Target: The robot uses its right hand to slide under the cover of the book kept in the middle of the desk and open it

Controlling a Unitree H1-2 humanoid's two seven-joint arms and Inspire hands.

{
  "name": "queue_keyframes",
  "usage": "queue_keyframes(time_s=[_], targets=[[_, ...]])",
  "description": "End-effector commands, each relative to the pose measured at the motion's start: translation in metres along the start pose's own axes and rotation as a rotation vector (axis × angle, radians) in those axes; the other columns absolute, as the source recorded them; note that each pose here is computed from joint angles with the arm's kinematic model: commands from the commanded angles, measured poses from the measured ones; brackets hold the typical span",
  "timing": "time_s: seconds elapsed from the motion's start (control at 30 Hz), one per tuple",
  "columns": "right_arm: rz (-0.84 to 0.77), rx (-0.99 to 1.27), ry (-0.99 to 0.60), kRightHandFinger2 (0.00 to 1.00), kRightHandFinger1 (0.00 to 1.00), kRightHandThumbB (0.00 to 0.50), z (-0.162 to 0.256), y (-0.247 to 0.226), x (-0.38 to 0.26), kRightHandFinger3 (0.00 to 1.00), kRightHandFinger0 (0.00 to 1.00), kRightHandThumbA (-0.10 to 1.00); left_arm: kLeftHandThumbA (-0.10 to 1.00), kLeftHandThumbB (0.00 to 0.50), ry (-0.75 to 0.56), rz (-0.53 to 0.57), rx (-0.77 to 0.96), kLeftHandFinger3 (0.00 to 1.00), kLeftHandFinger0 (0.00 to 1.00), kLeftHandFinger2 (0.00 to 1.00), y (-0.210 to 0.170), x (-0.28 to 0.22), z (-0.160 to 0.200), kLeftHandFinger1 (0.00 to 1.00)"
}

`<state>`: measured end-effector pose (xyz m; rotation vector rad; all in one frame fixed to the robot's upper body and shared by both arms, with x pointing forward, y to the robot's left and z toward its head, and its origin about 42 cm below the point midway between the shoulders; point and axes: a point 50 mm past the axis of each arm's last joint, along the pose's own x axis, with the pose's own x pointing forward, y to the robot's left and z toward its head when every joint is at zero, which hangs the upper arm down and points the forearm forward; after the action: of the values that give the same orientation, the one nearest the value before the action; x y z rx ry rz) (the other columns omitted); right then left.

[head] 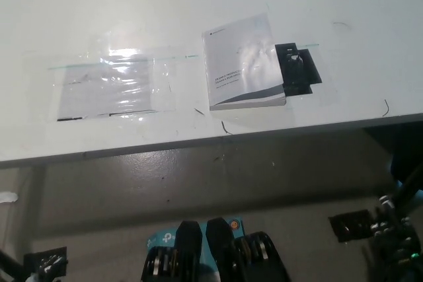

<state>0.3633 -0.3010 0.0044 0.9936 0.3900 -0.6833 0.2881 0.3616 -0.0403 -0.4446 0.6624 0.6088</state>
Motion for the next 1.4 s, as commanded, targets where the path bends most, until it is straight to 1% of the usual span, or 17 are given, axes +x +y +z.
queue_keyframes(time_s=[0.0, 0.03, 0.07, 0.13, 0.2, 0.23, 0.33, 0.5, 0.53, 0.83, 0.9, 0.97, 1.07, 1.17, 1.23, 1.3, 1.37], targets=[[0.032, 0.116, -0.131, 1.00, 0.86, 0.149, 0.054, 0.035, 0.006, 1.00, 0.72, 1.00, 0.44, 0.000, -0.027, 0.017, -0.008, 0.98, 1.00, 1.00, -0.002, 0.003, 0.017, 1.00], [0.038, 0.159, -0.189, 1.00, 0.93, 0.121, 0.076, 0.042, 0.004, 1.00, 0.80, 1.00, 0.45, 0.000, -0.026, 0.008, -0.016, 0.93, 1.00, 1.00, -0.002, 0.002, 0.017, 1.00], [0.049, 0.170, -0.205, 1.00, 0.96, 0.112, 0.086, 0.046, 0.001, 1.00, 0.83, 1.00, 0.45, 0.000, -0.021, -0.004, -0.031, 0.97, 1.00, 1.00, -0.002, 0.003, 0.017, 1.00], [0.059, 0.194, -0.240, 1.00, 1.00, 0.091, 0.106, 0.057, -0.003, 1.00, 1.00, 1.00, 0.45, 0.000, -0.023, -0.008, -0.033, 1.00, 1.00, 1.00, -0.001, 0.004, 0.017, 1.00], [0.048, 0.214, -0.261, 1.00, 1.00, 0.064, 0.116, 0.061, -0.006, 1.00, 1.00, 1.00, 0.43, 0.000, -0.028, 0.005, -0.036, 1.00, 1.00, 1.00, -0.001, 0.005, 0.017, 1.00], [0.038, 0.232, -0.300, 1.00, 1.00, 0.042, 0.129, 0.065, -0.010, 1.00, 1.00, 1.00, 0.48, 0.000, -0.030, 0.002, -0.025, 1.00, 1.00, 1.00, -0.002, 0.004, 0.017, 1.00], [0.024, 0.273, -0.331, 1.00, 1.00, 0.045, 0.144, 0.071, -0.014, 1.00, 1.00, 1.00, 0.40, 0.000, -0.027, 0.046, -0.044, 0.96, 1.00, 1.00, -0.005, 0.004, 0.018, 1.00], [0.047, 0.324, -0.370, 1.00, 1.00, 0.010, 0.166, 0.086, -0.021, 1.00, 1.00, 1.00, 0.43, 0.000, -0.032, 0.024, -0.038, 1.00, 1.00, 1.00, -0.003, 0.001, 0.015, 1.00], [0.067, 0.333, -0.387, 1.00, 1.00, 0.021, 0.170, 0.094, -0.027, 1.00, 1.00, 1.00, 0.34, 0.000, -0.043, 0.026, -0.074, 1.00, 1.00, 1.00, -0.003, 0.001, 0.014, 1.00], [0.170, 0.341, -0.462, 1.00, 1.00, 0.039, 0.189, 0.130, -0.048, 1.00, 1.00, 1.00, 0.41, 0.000, -0.036, 0.011, -0.096, 1.00, 1.00, 1.00, -0.001, -0.003, 0.011, 1.00], [0.193, 0.339, -0.471, 1.00, 1.00, 0.045, 0.192, 0.135, -0.051, 1.00, 1.00, 1.00, 0.51, 0.000, -0.039, -0.009, -0.029, 1.00, 1.00, 1.00, 0.000, -0.004, 0.011, 1.00], [0.251, 0.341, -0.485, 1.00, 1.00, 0.045, 0.204, 0.152, -0.060, 1.00, 1.00, 1.00, 0.48, 0.000, -0.031, 0.001, -0.013, 1.00, 1.00, 1.00, 0.003, -0.002, 0.010, 1.00], [0.289, 0.340, -0.502, 1.00, 1.00, 0.089, 0.213, 0.166, -0.069, 1.00, 1.00, 1.00, 0.46, 0.000, -0.035, 0.009, -0.009, 1.00, 1.00, 1.00, 0.005, 0.001, 0.008, 1.00], [0.355, 0.354, -0.518, 1.00, 1.00, 0.081, 0.219, 0.187, -0.085, 1.00, 1.00, 0.97, 0.40, 0.000, -0.043, 0.017, -0.050, 1.00, 1.00, 1.00, 0.003, 0.000, 0.007, 1.00], [0.398, 0.357, -0.506, 1.00, 1.00, 0.058, 0.217, 0.197, -0.093, 1.00, 1.00, 0.94, 0.56, 0.000, -0.041, 0.002, 0.028, 1.00, 1.00, 1.00, 0.005, -0.002, 0.009, 1.00], [0.432, 0.346, -0.502, 1.00, 1.00, 0.056, 0.215, 0.204, -0.101, 1.00, 1.00, 0.94, 0.43, 0.000, -0.052, 0.015, -0.024, 1.00, 1.00, 1.00, 0.004, -0.003, 0.010, 1.00], [0.443, 0.335, -0.500, 1.00, 1.00, 0.059, 0.212, 0.208, -0.104, 1.00, 1.00, 0.93, 0.45, 0.000, -0.050, -0.002, -0.025, 1.00, 1.00, 1.00, 0.004, -0.003, 0.010, 1.00]])
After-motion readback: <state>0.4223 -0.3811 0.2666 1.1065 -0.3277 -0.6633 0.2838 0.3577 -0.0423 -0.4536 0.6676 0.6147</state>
